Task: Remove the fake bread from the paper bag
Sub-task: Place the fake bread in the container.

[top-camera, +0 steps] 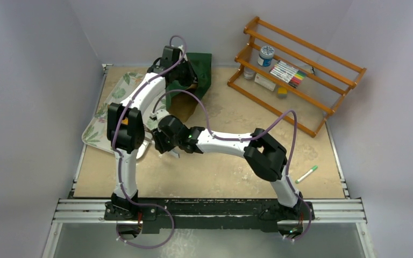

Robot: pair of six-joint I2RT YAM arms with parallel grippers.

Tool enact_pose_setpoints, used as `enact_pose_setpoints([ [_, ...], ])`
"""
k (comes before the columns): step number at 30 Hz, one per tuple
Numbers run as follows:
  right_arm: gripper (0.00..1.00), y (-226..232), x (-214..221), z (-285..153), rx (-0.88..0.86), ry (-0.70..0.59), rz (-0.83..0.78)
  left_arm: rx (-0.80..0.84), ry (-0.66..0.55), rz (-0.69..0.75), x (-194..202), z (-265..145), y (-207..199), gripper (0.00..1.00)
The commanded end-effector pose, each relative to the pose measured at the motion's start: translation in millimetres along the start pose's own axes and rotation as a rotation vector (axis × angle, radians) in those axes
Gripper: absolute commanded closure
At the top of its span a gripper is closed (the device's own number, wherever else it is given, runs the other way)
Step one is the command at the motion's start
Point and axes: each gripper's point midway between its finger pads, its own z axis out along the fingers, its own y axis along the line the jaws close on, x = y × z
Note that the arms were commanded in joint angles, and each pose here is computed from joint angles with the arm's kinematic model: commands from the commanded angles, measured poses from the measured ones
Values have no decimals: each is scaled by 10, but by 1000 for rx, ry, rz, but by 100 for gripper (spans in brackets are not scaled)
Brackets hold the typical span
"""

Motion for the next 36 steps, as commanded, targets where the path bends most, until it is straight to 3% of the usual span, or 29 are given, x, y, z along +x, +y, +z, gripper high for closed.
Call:
enact_pose_setpoints([
  [1,55,136,-406,-92,-41,-109,9,31,-144,26,-429,-192,-104,100],
  [13,57,72,-419,-196,-16,-123,25,32,-152,28,-443,-234,-127,100],
  [27,58,-74,-391,-648,32,-164,60,43,-161,1,-473,-152,-134,100],
  [36,56,-60,-323,-584,21,-147,64,40,-153,-6,-446,-133,-122,100],
])
